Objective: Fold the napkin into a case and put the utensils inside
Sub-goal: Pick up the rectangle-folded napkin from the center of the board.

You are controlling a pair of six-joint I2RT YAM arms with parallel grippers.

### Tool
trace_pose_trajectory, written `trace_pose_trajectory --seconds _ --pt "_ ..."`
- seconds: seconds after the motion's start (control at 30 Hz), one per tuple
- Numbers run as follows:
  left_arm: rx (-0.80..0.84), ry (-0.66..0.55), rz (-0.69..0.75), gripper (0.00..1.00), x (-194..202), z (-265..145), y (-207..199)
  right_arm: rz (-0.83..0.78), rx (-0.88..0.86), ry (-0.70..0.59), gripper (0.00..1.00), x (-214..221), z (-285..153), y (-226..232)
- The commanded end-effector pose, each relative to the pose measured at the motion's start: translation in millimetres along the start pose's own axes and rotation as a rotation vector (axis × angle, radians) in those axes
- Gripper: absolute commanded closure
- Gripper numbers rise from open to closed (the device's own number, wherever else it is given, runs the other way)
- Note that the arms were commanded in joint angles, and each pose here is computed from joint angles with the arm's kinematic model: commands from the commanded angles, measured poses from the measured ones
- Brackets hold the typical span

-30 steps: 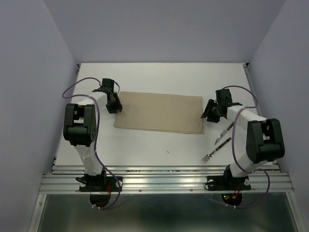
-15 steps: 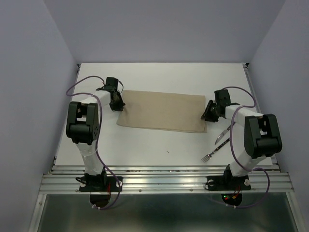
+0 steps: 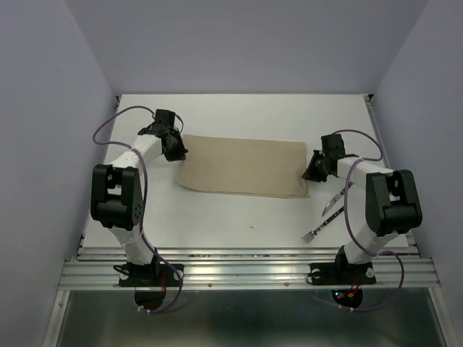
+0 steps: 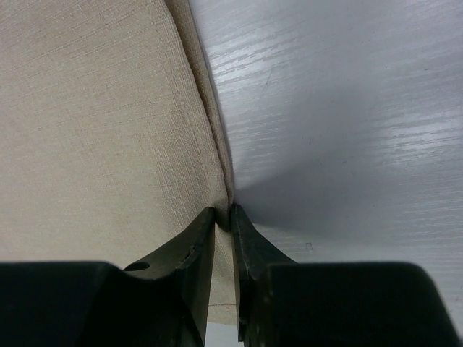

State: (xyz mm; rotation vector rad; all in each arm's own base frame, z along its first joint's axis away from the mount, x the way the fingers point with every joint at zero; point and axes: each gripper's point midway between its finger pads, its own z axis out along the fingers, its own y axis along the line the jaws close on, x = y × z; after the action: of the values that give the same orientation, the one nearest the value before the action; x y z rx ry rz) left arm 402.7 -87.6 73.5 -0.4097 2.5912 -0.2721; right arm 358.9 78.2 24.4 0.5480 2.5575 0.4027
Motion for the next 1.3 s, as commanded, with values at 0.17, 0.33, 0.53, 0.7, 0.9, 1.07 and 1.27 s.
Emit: trace_pose_trajectory --seconds 0.17,0.33,0.53,0.7,0.9,1.07,1.27 --pt "0.119 -0.030 0.065 1.00 -1.6 -36.8 -40.6 0.003 -0.009 0.012 0.79 8.6 6.4 3.2" --pt "0.083 -0.021 0.067 1.00 3.8 -33.3 -36.5 0.005 -0.015 0.008 0.79 6.4 5.1 5.5" --pt "0.002 0.004 0.050 0.94 8.2 -19.1 -17.7 0.004 -0.024 0.003 0.78 5.0 1.9 7.9" --pt "-0.038 0.003 0.028 0.45 7.0 -11.6 -9.6 -0.004 -0.022 0.000 0.75 4.1 -0.2 7.8" --pt "-0.096 -0.017 0.027 0.45 0.6 -10.0 -1.3 -0.020 -0.002 -0.006 0.71 1.6 -2.9 5.0" --pt "-0.161 -0.020 0.037 0.45 -5.8 -2.4 10.2 -0.042 0.038 -0.034 0.61 -8.8 -7.7 1.3" --pt "-0.178 -0.023 0.041 0.45 -14.2 5.5 15.5 -0.061 0.074 -0.046 0.60 -17.1 -7.8 -1.9"
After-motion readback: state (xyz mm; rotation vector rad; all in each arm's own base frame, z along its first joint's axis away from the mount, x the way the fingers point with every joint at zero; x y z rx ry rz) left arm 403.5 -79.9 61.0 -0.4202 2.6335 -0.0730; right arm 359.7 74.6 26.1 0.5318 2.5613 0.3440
